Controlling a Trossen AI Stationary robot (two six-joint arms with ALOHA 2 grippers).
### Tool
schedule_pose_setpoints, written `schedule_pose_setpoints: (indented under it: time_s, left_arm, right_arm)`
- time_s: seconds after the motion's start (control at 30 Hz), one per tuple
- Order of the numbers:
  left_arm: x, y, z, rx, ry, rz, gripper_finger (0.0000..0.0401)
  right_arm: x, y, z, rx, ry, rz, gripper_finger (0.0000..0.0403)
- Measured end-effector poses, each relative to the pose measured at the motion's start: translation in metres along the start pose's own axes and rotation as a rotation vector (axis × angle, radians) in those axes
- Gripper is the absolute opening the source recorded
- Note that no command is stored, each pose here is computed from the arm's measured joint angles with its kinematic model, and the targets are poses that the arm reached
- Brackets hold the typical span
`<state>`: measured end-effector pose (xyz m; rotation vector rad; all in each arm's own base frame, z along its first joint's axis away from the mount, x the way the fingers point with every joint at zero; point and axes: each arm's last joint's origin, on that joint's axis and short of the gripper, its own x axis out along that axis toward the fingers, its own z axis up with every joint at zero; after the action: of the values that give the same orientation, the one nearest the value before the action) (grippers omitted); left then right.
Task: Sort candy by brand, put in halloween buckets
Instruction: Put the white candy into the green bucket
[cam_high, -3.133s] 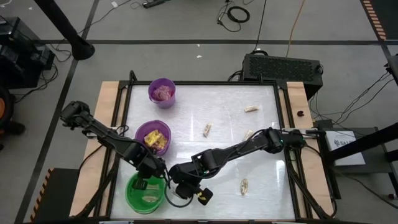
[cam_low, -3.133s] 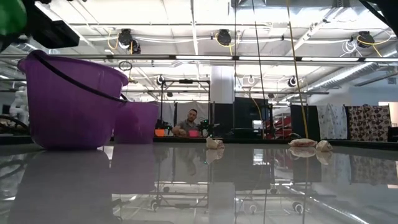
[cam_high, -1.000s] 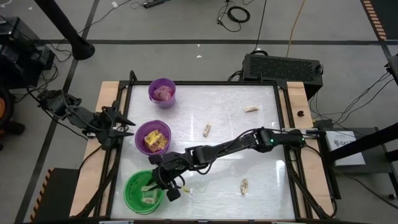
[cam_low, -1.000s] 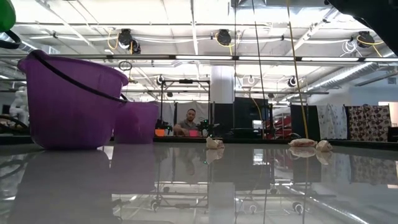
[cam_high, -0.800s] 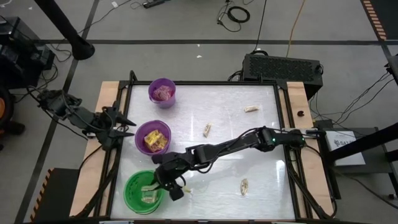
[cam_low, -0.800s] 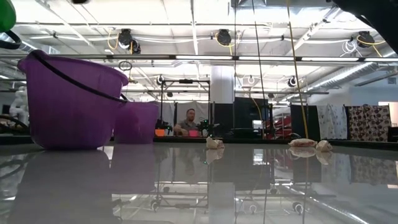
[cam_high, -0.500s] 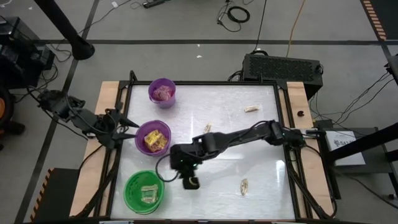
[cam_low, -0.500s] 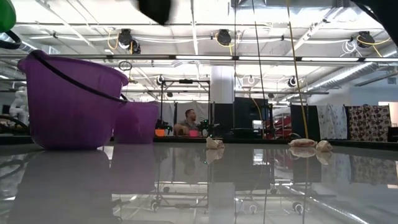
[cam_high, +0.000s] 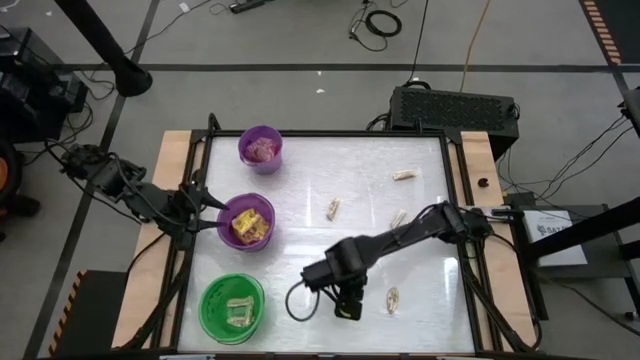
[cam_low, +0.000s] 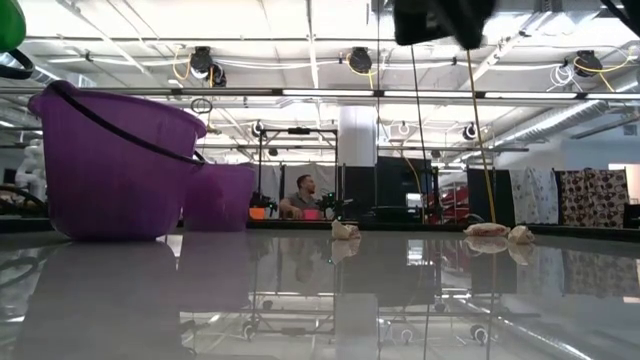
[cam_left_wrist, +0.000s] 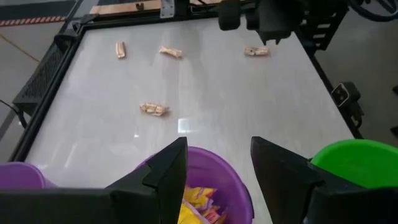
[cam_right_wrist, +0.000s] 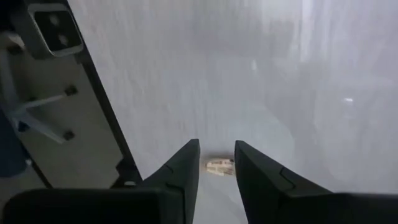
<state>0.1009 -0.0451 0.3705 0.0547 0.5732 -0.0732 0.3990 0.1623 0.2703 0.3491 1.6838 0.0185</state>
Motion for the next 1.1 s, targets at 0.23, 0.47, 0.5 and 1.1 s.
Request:
schedule_pose_setpoints:
  time_s: [0.23,0.47,0.5,1.1]
  left_arm:
    - [0.000,0.000,0.002,0.015,-0.016,-0.002,0.0185]
    - [0.000,-0.001,0.004,-0.018,-0.038,-0.003,0.0185]
    - [0.000,-0.001,0.004,-0.032,-0.038,-0.001,0.0185]
    - [0.001,0.001,0.000,-0.189,-0.008,0.053,0.0185]
  right_arm:
    - [0.007,-0.022,0.012,-0.052,-0.055,-0.150,0.0086]
    - [-0.019,-0.101,0.047,-0.060,-0.106,-0.213,0.0081]
    - [-0.023,-0.114,0.052,-0.053,-0.124,-0.216,0.0082]
    - [-0.023,-0.262,0.097,0.214,-0.236,-0.090,0.0082]
